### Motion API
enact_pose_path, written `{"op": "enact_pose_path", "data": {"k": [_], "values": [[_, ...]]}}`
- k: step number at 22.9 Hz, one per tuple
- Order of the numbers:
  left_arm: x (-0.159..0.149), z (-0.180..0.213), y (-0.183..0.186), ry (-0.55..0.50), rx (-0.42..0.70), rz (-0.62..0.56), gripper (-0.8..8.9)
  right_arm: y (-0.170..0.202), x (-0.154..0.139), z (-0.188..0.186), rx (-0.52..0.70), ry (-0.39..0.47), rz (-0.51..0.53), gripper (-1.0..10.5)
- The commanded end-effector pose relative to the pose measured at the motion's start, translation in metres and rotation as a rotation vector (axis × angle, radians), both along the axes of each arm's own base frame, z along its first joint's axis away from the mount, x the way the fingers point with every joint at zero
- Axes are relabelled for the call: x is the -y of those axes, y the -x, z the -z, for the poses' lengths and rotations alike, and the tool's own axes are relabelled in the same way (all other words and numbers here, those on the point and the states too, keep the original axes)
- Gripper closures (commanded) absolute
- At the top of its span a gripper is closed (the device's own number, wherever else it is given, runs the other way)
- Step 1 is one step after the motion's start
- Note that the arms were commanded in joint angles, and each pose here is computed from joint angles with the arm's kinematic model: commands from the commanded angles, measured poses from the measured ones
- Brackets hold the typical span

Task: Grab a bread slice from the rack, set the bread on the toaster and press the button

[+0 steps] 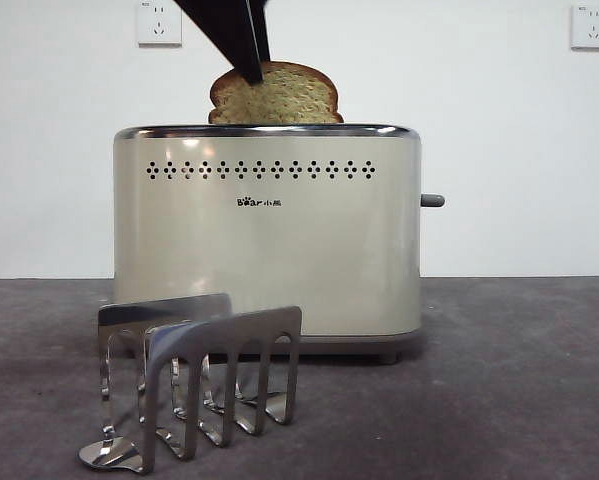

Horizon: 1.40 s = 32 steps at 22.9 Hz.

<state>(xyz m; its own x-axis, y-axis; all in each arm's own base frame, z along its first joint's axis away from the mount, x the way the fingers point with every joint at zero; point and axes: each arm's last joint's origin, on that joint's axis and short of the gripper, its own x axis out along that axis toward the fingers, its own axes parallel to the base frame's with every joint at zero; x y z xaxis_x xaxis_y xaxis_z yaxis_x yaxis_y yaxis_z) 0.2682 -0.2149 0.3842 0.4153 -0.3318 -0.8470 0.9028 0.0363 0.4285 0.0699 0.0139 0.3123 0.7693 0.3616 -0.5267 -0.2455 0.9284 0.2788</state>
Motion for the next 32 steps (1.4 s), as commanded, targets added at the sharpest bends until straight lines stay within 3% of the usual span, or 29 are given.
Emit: {"op": "enact_pose_path", "data": {"k": [1, 4, 7, 10, 12, 16, 21, 32], "values": [[-0.014, -0.024, 0.016, 0.068, 0.049, -0.033, 3.42, -0.002, 0.0, -0.002, 0.005, -0.017, 0.014, 9.5], [-0.036, -0.055, 0.043, 0.189, 0.088, -0.121, 3.43, -0.013, -0.002, -0.004, -0.001, -0.073, 0.018, 9.5], [-0.062, -0.082, 0.076, 0.395, 0.037, -0.339, 3.75, -0.03, -0.006, -0.007, 0.007, -0.146, -0.061, 9.5], [-0.088, -0.098, 0.108, 0.545, -0.046, -0.52, 7.23, -0.052, -0.01, -0.01, 0.029, -0.208, -0.16, 9.5], [-0.102, -0.103, 0.126, 0.604, -0.086, -0.596, 8.16, -0.072, -0.013, -0.011, 0.0, -0.288, -0.195, 9.5], [-0.118, -0.113, 0.147, 0.728, -0.121, -0.684, 8.17, -0.126, -0.021, -0.015, -0.12, -0.395, -0.295, 9.5], [-0.127, -0.117, 0.158, 0.78, -0.137, -0.707, 8.17, -0.178, -0.026, -0.016, -0.215, -0.441, -0.336, 9.5], [-0.144, -0.076, 0.181, 0.759, -0.241, -0.787, 8.17, -0.26, -0.033, 0.021, -0.4, -0.495, -0.351, 9.5]]}}
